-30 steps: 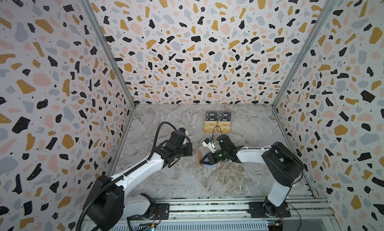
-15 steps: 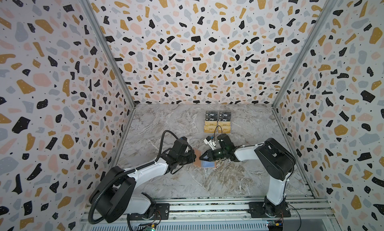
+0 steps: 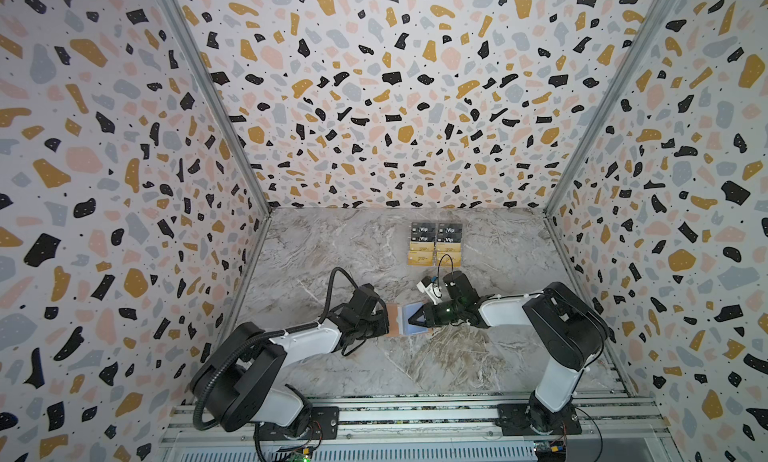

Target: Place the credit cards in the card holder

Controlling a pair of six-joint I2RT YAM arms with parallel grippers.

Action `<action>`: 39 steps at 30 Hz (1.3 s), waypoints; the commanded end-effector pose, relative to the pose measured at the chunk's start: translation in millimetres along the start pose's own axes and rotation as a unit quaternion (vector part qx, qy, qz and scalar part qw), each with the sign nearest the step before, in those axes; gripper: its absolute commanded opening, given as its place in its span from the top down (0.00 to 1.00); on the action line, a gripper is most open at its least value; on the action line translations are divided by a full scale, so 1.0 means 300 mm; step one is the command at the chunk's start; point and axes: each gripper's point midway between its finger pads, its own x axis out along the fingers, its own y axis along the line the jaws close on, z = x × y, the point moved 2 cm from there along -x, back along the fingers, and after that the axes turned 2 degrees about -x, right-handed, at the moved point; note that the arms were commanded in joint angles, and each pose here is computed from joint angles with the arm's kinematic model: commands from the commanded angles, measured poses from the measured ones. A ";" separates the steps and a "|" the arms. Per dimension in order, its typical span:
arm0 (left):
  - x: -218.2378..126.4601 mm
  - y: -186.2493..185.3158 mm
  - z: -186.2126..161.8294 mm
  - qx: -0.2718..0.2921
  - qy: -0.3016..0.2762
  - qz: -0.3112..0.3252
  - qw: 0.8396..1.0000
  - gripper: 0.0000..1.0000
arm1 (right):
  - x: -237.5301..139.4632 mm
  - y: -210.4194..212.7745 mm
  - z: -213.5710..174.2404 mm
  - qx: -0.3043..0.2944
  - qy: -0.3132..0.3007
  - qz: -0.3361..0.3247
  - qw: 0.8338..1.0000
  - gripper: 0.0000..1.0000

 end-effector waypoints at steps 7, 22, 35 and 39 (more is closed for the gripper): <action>0.031 0.071 -0.037 0.015 0.005 0.037 0.999 0.96 | -0.033 -0.048 -0.001 -0.013 -0.003 -0.041 0.999 0.78; -0.016 -0.051 0.025 0.018 -0.009 -0.021 1.000 0.90 | -0.086 0.063 0.074 -0.031 -0.023 -0.021 0.999 0.75; -0.064 -0.105 0.080 0.044 -0.015 -0.007 0.999 0.87 | -0.110 0.053 0.097 -0.033 -0.023 -0.068 0.997 0.63; -0.046 -0.089 0.065 0.052 -0.005 0.004 0.999 0.87 | -0.094 0.039 0.084 -0.023 -0.014 -0.072 0.997 0.60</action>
